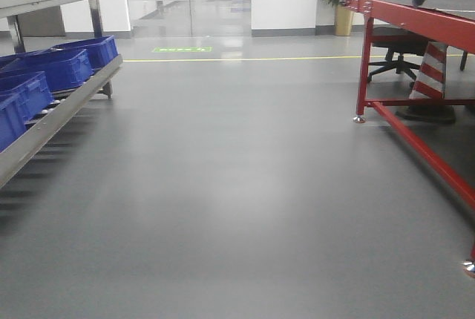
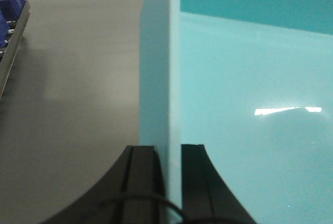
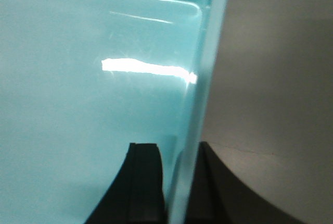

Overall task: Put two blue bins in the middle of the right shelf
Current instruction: 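Drive along the aisle carrying the teal bin in both grippers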

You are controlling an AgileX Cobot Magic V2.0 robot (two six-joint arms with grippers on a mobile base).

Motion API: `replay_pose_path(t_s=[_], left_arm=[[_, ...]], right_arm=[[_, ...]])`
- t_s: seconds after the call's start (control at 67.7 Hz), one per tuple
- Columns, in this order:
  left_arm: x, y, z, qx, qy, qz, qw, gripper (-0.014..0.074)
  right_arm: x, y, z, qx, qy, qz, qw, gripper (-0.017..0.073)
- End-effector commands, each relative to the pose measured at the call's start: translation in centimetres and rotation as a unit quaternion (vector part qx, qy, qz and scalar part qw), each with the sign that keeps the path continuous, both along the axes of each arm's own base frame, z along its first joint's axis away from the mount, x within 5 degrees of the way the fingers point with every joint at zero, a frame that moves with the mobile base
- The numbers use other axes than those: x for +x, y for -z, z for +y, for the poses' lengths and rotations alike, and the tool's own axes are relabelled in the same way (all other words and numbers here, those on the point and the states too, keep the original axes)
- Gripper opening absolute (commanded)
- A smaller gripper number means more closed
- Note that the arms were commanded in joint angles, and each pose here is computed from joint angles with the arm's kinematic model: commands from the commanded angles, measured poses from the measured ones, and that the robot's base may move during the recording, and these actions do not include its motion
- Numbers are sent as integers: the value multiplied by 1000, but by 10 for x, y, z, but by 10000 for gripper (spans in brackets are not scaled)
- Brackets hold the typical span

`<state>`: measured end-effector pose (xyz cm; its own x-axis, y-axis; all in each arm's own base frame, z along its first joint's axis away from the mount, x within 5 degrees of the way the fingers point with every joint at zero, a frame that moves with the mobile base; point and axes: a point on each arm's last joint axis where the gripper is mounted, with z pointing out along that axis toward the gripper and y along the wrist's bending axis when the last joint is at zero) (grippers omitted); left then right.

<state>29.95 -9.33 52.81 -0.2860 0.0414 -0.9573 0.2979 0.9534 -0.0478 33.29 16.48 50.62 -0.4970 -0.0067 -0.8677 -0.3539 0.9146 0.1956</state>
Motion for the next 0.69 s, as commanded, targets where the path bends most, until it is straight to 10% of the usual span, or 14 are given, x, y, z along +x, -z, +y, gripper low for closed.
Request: replay_pose_path(t_s=[0.0,0.679], left_arm=[[-7,-14,-3,-42,14,-34,998,-111],[-7,-14,-3,-42,14,-34,998,-111]], right_arm=[[-2,-9,-2,5,-4,-29,1000,-152],[-2,-9,-2,5,-4,-29,1000,-152]])
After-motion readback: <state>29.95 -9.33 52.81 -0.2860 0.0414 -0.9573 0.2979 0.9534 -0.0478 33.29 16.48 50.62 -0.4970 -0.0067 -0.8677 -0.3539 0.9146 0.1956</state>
